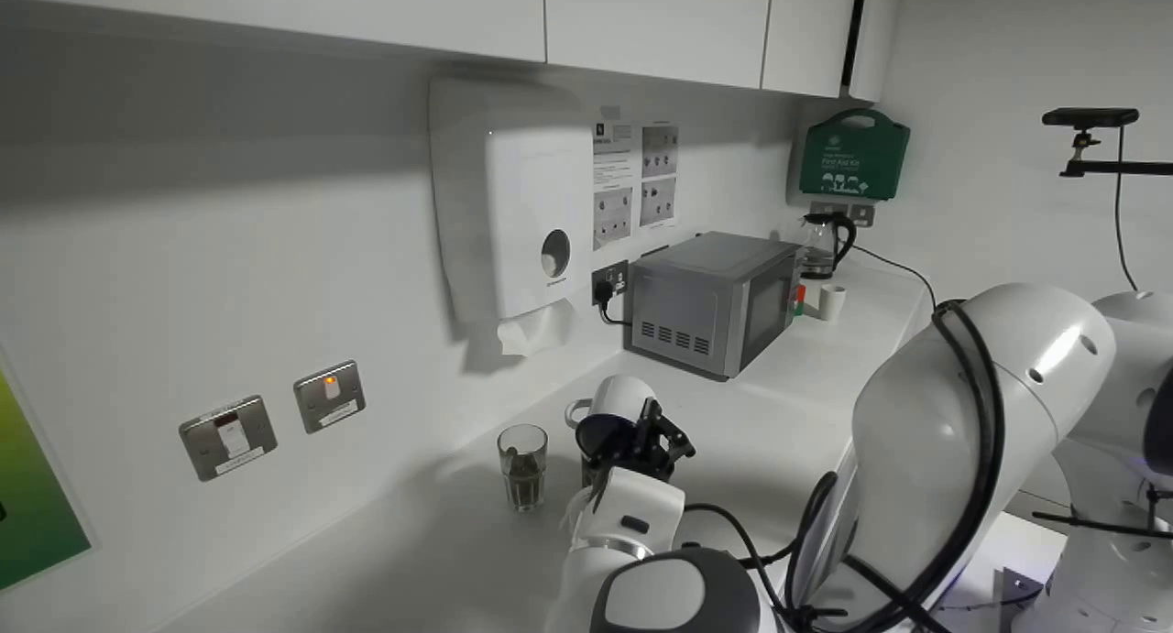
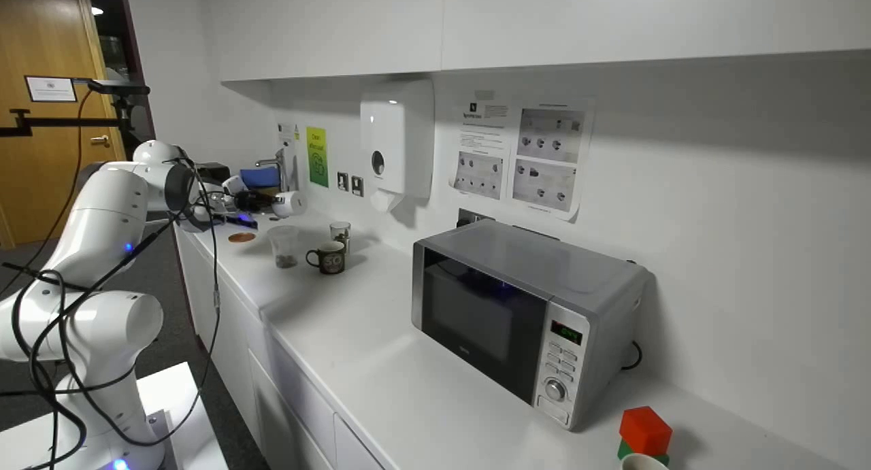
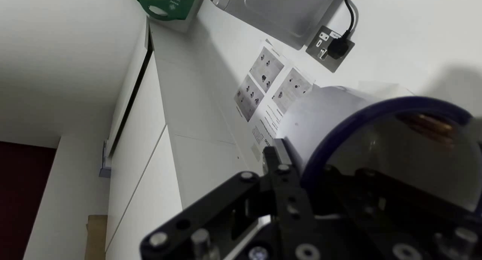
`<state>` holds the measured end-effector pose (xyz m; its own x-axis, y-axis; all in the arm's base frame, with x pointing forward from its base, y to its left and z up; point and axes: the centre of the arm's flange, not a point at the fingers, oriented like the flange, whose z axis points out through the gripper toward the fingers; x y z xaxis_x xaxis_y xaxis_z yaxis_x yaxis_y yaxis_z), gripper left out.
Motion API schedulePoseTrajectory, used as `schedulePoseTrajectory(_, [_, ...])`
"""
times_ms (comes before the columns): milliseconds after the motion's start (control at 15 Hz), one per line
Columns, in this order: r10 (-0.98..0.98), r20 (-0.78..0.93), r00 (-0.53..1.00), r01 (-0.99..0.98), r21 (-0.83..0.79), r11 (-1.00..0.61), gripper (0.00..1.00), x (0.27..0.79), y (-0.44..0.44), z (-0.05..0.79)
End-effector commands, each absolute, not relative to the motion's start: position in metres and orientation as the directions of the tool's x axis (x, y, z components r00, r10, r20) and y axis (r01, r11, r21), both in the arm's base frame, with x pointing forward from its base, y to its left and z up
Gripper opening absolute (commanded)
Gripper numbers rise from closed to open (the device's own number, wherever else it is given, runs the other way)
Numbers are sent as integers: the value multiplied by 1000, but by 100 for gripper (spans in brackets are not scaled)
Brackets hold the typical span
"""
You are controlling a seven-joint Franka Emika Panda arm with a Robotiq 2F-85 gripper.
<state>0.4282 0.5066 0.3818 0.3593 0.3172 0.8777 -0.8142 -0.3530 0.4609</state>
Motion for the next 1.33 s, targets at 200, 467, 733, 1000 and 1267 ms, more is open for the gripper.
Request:
schedulePoseTrajectory(200, [351, 873, 338, -838, 449, -310, 2, 428, 509, 394])
schedulePoseTrajectory(467, [362, 874, 325, -844, 441, -306, 2, 429, 509, 394])
schedulePoseTrajectory(733, [372, 874, 313, -847, 434, -306, 2, 429, 509, 395])
schedulePoseTrajectory(1000, [379, 875, 301, -850, 427, -309, 2, 430, 509, 396])
schedulePoseTrajectory(1267, [386, 875, 291, -852, 421, -312, 2, 430, 510, 398])
